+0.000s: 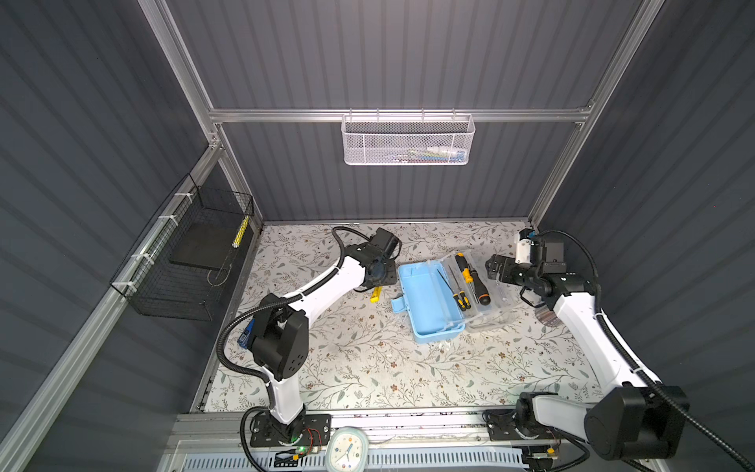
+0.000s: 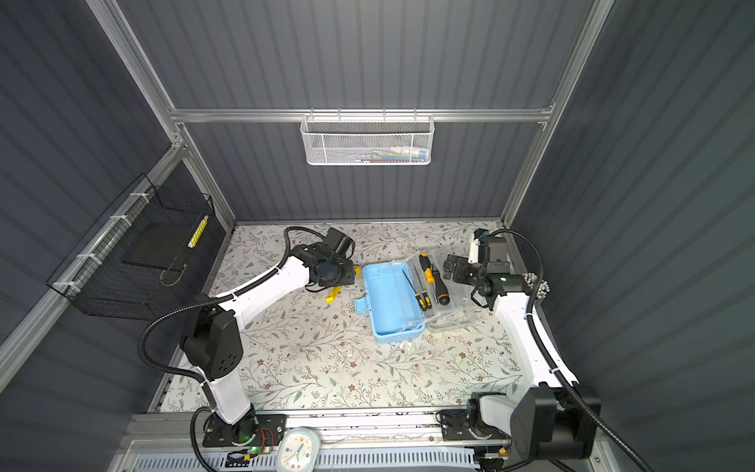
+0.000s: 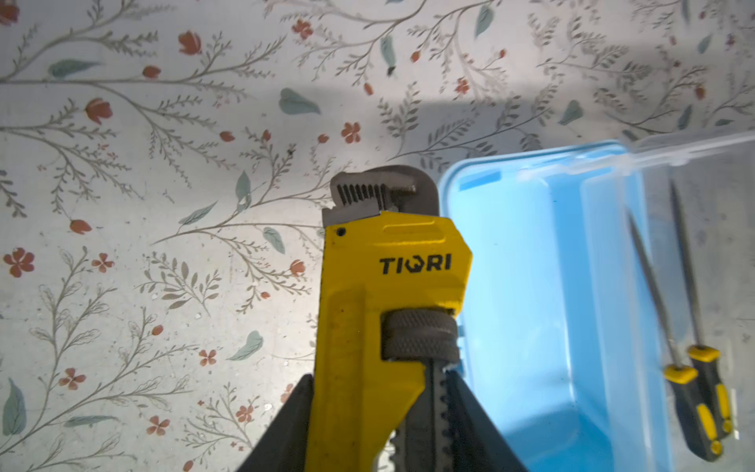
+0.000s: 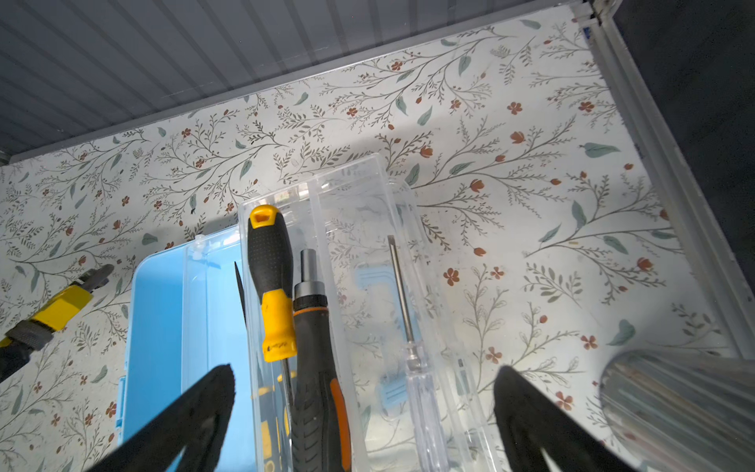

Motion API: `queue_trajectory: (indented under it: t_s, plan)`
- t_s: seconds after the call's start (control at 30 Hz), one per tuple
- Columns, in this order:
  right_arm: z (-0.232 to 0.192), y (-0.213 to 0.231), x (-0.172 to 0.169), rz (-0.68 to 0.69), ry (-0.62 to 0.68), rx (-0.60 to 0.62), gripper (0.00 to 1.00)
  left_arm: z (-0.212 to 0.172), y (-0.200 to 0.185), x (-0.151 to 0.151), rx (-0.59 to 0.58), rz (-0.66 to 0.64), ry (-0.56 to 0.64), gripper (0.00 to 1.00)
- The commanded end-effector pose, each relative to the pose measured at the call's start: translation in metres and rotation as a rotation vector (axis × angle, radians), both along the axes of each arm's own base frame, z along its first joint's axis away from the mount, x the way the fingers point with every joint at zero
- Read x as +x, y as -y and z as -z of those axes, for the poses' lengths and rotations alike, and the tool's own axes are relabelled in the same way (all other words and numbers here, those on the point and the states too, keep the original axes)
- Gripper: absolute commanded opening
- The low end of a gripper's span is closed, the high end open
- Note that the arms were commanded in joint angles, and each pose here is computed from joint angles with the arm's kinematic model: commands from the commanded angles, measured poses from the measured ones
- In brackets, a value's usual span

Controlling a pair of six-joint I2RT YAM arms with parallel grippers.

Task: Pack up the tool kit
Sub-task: 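Carry the pipe wrench over the blue box with the left gripper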

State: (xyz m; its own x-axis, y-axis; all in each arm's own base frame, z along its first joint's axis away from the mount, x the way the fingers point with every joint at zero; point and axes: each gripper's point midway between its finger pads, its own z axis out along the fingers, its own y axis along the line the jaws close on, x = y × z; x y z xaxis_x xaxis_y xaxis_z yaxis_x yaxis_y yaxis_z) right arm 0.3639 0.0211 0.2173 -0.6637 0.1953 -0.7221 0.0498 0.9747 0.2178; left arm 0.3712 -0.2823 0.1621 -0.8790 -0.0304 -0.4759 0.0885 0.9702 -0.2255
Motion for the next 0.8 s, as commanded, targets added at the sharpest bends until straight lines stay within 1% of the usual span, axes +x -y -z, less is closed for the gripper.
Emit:
queue_trajectory:
  t_s: [0.0, 0.3, 0.6, 0.77]
  plan:
    - [-0.009, 0.009, -0.002, 0.024, 0.029, -0.03, 0.99, -0.065, 0.029, 0.011, -0.082, -0.04, 0.19, 0.05]
    - [-0.013, 0.01, -0.003, 0.021, 0.036, -0.007, 0.99, -0.058, 0.073, -0.005, -0.029, -0.03, 0.2, 0.05]
    - [-0.018, 0.013, -0.005, 0.036, 0.052, 0.001, 0.99, -0.047, 0.072, -0.007, 0.017, -0.119, 0.214, 0.03]
    - [-0.015, 0.01, -0.004, 0.029, 0.043, 0.016, 0.99, -0.03, 0.088, -0.006, 0.03, -0.111, 0.199, 0.04]
